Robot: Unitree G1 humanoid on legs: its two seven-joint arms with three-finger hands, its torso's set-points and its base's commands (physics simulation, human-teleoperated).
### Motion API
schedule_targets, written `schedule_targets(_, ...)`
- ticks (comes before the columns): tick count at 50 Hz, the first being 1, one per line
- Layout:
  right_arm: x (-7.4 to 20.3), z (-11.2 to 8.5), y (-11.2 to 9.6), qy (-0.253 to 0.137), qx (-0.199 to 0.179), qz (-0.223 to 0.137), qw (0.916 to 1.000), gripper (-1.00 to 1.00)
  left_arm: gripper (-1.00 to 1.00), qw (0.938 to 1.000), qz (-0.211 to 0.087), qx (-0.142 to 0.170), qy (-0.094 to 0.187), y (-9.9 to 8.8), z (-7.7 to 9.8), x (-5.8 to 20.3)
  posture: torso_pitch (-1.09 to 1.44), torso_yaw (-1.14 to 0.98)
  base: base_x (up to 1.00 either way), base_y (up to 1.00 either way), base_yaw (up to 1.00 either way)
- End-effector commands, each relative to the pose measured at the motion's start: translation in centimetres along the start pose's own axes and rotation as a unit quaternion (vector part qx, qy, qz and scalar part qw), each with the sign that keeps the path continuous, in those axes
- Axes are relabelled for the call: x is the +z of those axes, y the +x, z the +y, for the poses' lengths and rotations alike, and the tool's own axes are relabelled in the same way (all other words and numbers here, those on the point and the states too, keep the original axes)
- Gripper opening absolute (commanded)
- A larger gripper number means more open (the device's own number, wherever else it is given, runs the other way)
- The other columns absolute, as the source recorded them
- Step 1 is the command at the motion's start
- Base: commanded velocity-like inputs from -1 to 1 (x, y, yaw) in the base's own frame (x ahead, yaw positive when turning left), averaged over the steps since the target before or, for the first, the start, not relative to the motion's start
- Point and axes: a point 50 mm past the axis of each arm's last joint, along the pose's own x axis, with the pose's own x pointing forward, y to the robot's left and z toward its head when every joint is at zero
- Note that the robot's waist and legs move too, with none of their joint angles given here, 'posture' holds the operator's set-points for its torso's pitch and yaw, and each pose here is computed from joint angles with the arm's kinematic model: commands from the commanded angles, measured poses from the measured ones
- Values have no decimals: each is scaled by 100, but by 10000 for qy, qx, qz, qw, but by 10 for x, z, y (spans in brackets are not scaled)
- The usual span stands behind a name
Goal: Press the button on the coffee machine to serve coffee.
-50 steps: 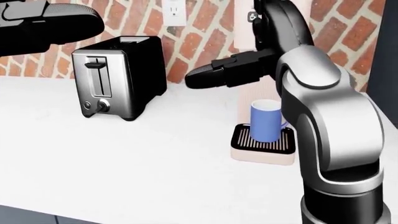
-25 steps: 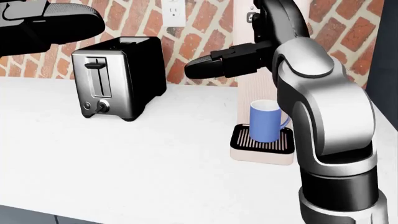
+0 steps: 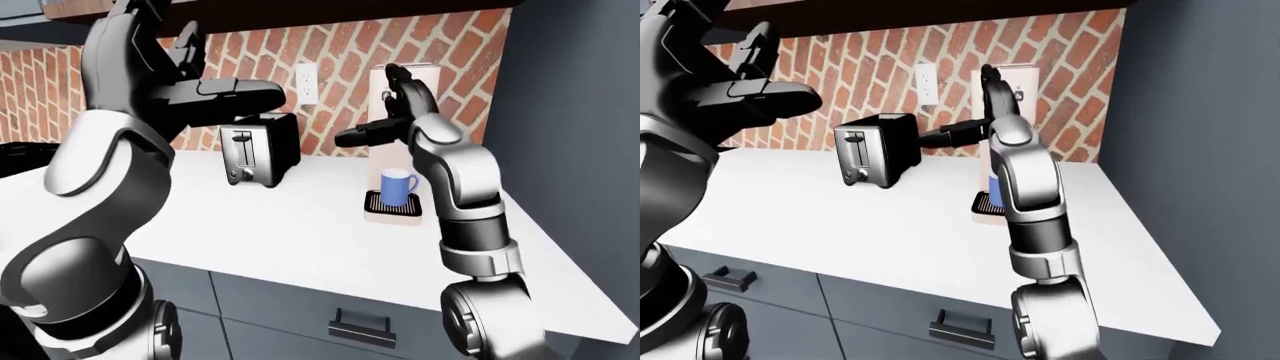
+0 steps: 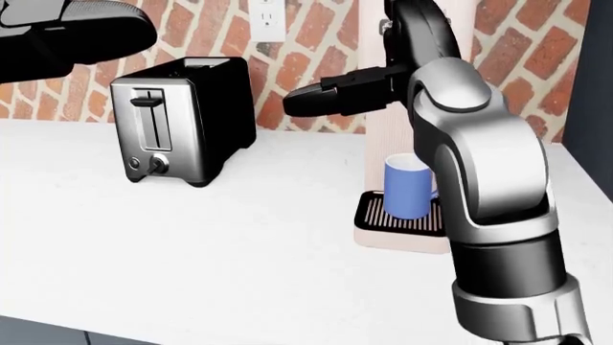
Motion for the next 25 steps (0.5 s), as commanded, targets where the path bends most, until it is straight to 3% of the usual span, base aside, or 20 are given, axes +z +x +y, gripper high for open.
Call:
schedule_targets(1, 22, -2, -3, 2, -70, -496, 9987, 100, 100, 9996, -272, 8, -46, 0, 0, 11, -65, 0, 0, 0, 0)
schedule_targets(25, 26, -3, 8, 109, -159, -587, 9981, 100, 100, 9996, -269, -3, -49, 0, -1, 11, -65, 0, 0, 0, 0)
